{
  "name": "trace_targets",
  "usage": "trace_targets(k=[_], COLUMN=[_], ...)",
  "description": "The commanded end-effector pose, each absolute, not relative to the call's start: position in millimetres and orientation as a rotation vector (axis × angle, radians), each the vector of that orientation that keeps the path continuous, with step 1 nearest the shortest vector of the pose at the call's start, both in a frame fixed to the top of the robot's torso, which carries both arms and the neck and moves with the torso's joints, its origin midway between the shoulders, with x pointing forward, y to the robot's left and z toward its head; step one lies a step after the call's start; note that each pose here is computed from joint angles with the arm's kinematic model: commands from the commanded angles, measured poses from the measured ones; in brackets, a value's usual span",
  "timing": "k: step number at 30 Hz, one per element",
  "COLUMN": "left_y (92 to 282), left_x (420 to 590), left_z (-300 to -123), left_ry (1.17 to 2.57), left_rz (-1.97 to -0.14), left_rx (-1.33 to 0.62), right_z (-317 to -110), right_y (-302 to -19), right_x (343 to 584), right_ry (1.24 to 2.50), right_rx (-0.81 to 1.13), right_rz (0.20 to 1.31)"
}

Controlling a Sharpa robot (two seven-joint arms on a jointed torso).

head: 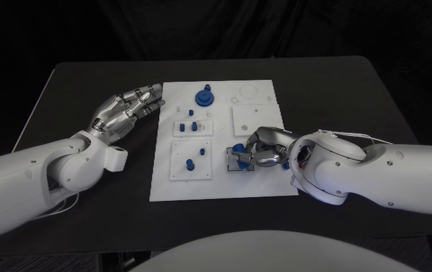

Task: Assemble the parts on the task board

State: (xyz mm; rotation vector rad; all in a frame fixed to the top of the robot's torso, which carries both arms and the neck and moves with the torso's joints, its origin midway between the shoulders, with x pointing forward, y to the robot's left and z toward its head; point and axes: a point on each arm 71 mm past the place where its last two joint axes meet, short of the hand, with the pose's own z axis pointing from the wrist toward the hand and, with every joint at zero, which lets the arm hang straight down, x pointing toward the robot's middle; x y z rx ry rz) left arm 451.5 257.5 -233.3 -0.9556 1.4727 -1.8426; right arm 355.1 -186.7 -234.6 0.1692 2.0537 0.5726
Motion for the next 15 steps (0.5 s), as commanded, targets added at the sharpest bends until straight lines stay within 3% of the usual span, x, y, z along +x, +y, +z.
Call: trace_targets(k=[1, 15], left_y=[255.6, 256.1], left_x=[450.4, 449.8], left_z=[-233.3, -235.8], left_ry=[1.469, 1.478], left_rz=[-1.869, -1.864], left_rx=[-0.944, -0.951], right_z=[-236.0, -234.0], right_y=[-187.4, -185.2], right_x=[354.8, 354.1], right_ry=[2.062, 2.042], right_rx=[0.177, 0.182], right_rz=[0.560, 0.592])
